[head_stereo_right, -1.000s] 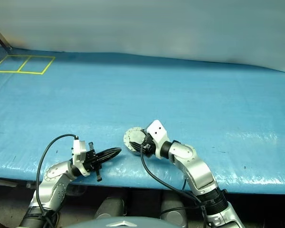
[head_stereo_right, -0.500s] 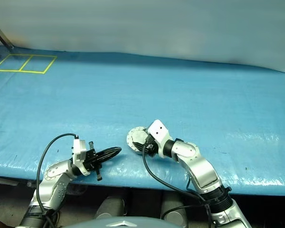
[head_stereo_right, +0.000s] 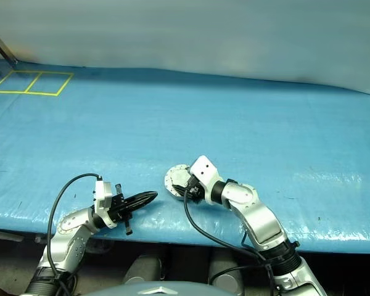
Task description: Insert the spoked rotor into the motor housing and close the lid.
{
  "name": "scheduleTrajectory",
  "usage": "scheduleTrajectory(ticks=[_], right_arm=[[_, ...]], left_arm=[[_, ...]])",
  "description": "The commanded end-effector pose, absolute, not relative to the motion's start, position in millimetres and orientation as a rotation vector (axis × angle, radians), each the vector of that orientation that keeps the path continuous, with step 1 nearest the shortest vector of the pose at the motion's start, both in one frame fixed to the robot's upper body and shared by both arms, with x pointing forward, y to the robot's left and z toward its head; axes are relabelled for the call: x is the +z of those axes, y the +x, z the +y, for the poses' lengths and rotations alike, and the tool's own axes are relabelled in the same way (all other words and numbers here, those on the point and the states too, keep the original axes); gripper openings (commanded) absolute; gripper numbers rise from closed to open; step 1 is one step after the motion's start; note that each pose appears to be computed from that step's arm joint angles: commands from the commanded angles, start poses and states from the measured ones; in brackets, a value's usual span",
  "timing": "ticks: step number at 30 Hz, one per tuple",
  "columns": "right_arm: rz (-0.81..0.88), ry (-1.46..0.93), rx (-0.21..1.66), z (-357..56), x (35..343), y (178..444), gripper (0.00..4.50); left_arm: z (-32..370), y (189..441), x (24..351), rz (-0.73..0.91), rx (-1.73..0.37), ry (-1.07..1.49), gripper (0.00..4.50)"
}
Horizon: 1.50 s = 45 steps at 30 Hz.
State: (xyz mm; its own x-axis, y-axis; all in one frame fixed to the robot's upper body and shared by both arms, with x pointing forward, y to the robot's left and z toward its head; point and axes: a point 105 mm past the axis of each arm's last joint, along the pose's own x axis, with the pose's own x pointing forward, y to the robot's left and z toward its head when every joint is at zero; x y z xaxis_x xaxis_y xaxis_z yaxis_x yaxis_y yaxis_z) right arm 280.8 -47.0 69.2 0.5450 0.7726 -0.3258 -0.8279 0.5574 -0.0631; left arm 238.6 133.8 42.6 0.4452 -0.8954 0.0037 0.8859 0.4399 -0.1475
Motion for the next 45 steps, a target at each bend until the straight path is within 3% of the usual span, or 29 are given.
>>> scheduleTrajectory(ticks=[1, 19, 26, 35, 45], right_arm=[[0.359, -0.254, 0.911, -57, 55, 281, 3.03], [0.409, -0.246, 0.865, -61, 47, 284, 3.03], [0.414, -0.245, 0.868, -60, 45, 283, 3.03], [0.405, -0.255, 0.859, -61, 45, 281, 3.03], [0.395, -0.249, 0.819, -67, 47, 281, 3.03]], left_arm=[[134, 237, 51, 0.052, -1.115, -0.153, 0.00], [134, 250, 74, -0.024, -1.009, -0.278, 0.00], [127, 267, 61, 0.067, -0.956, -0.248, 0.00], [90, 281, 53, 0.128, -1.009, -0.222, 0.00], [93, 271, 34, 0.235, -1.023, -0.156, 0.00]])
